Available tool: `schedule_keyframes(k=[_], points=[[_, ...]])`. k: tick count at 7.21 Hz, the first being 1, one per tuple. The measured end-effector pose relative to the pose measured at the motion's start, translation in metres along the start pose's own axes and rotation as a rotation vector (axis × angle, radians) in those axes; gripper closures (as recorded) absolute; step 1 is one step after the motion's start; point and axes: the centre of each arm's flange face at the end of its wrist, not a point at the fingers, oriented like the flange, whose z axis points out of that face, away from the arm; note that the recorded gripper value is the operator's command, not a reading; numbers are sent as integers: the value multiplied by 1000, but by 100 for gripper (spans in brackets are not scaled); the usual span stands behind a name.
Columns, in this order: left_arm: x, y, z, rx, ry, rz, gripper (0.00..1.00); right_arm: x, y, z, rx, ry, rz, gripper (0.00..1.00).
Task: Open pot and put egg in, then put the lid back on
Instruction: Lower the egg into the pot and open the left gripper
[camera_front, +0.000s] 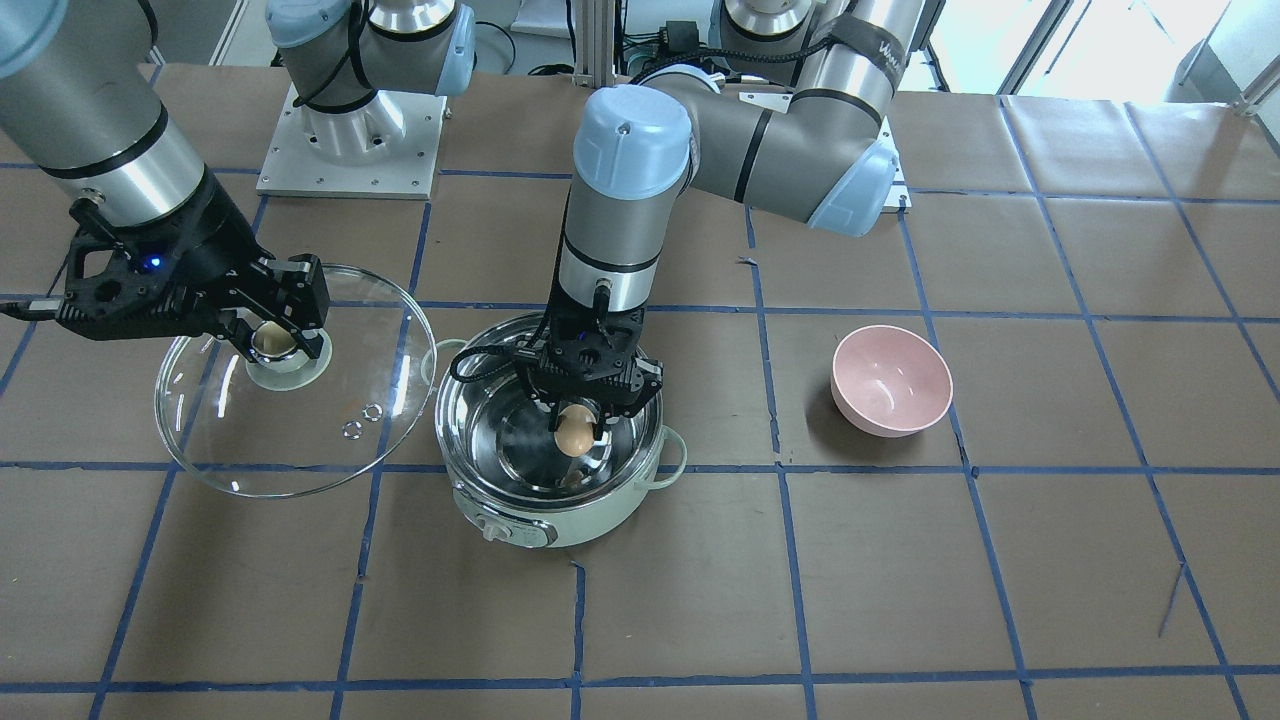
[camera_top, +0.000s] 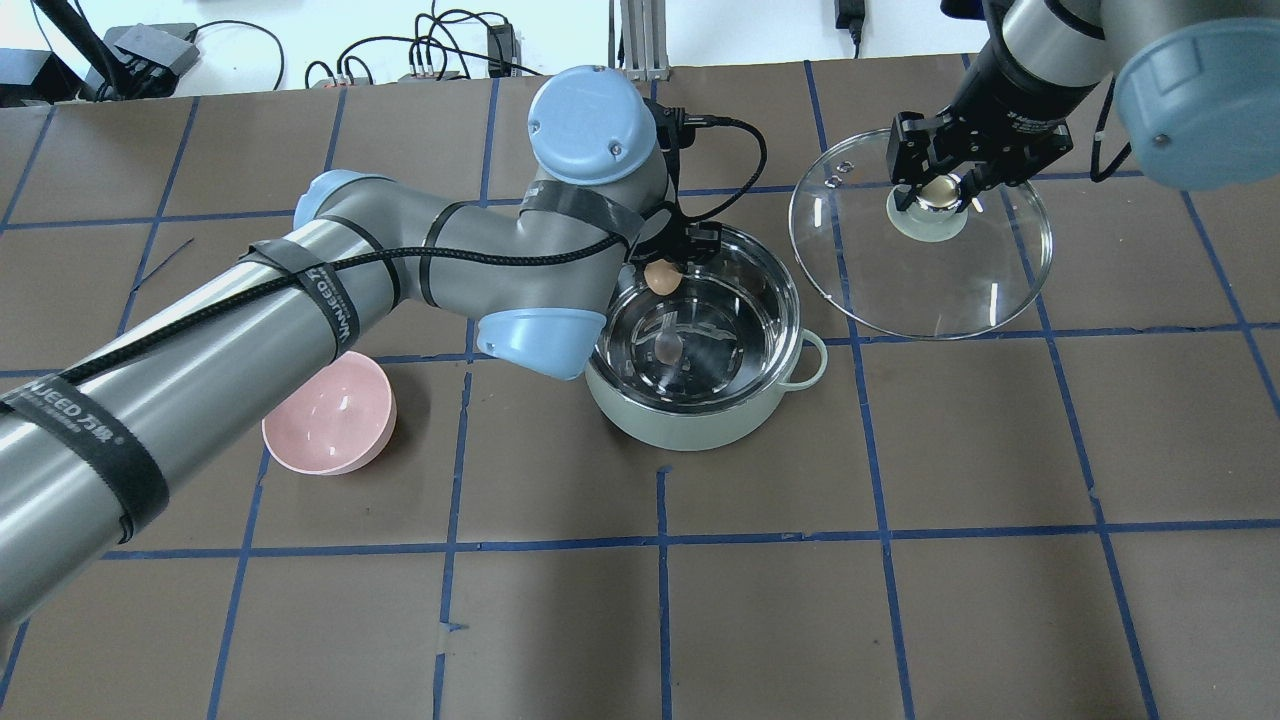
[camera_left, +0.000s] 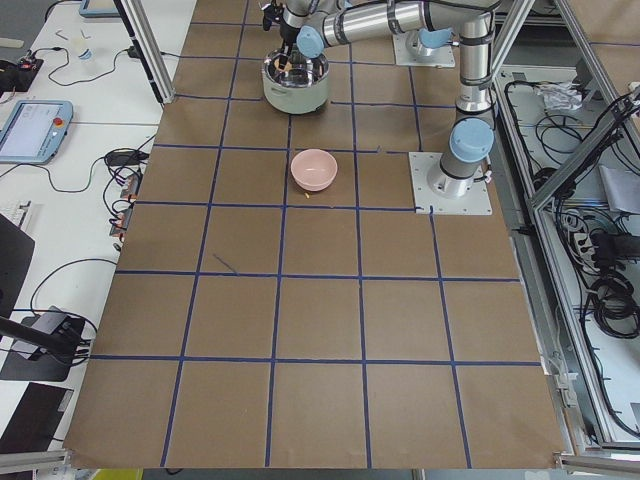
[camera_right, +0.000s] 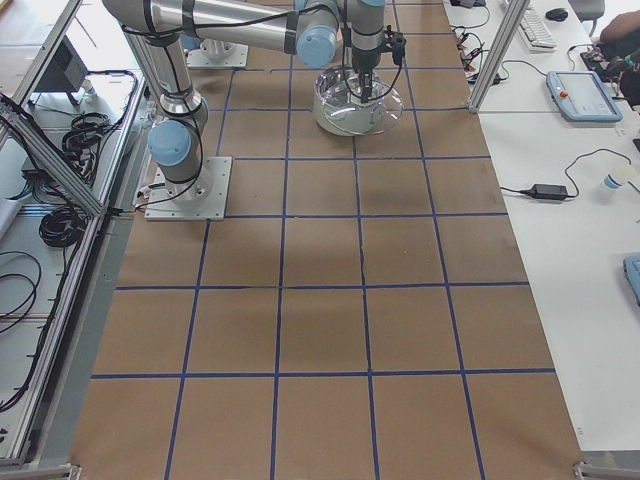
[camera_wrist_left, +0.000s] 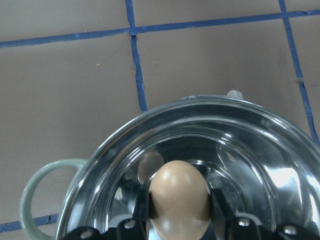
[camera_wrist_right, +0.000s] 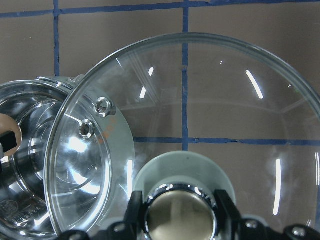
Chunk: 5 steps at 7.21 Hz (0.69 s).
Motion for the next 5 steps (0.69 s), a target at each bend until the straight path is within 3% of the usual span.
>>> schedule_keyframes(k=[5], points=[[4, 5, 42, 7, -7, 3, 86, -2, 1, 1, -3, 3, -6, 59]])
